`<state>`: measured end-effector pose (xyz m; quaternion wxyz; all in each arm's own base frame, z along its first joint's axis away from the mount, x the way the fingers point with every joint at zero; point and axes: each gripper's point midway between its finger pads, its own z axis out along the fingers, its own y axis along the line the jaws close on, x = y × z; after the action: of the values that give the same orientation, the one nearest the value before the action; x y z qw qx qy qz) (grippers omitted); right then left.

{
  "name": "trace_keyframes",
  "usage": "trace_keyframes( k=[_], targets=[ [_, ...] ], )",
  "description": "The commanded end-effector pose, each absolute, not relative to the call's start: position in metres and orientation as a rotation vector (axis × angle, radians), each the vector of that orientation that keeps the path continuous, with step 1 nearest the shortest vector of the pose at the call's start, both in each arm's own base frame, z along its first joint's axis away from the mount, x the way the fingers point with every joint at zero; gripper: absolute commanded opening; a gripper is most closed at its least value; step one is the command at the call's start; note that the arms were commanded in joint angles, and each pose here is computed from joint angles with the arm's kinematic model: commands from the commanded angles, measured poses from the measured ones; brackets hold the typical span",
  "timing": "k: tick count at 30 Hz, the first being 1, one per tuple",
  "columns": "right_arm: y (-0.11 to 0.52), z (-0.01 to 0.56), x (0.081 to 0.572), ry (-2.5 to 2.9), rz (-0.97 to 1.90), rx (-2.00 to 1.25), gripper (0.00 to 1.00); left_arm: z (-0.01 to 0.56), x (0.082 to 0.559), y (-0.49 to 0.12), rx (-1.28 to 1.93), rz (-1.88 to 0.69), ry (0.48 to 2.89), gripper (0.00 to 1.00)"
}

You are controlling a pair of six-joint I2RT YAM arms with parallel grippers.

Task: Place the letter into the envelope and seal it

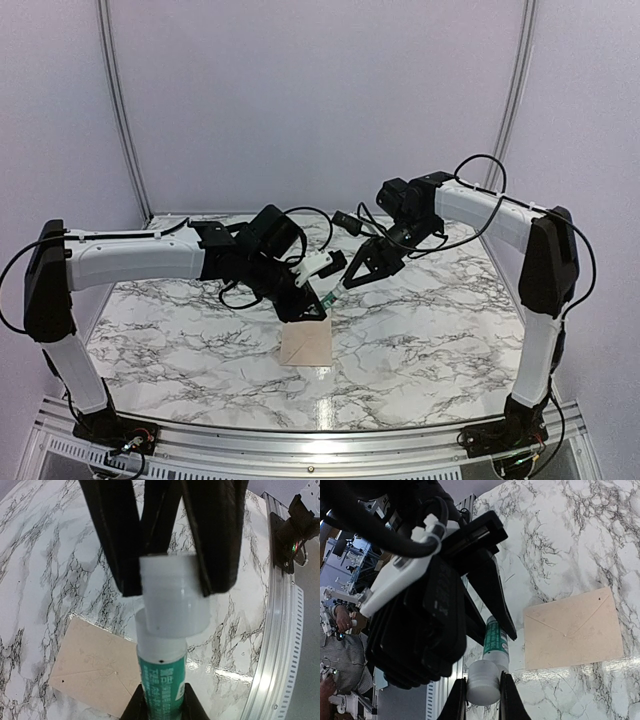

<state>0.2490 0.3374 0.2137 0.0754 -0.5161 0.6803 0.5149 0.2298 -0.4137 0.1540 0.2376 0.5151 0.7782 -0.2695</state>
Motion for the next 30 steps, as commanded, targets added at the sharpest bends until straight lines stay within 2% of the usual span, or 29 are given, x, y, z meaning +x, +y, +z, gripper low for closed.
trace_keyframes(
  k=[1,10,30],
  targets=[
    [0.342,0.215,0.245,2.031,1.544,-1.563,0.08,0.191,0.235,-0.428,1.373,-0.797,1.990,0.05],
    [0.344,0.208,0.256,2.074,1.469,-1.537,0.08,0.193,0.231,-0.428,1.375,-0.822,1.986,0.05],
    [0.344,0.208,0.238,2.047,1.558,-1.582,0.08,0.197,0.235,-0.435,1.368,-0.836,1.965,0.05]
  ],
)
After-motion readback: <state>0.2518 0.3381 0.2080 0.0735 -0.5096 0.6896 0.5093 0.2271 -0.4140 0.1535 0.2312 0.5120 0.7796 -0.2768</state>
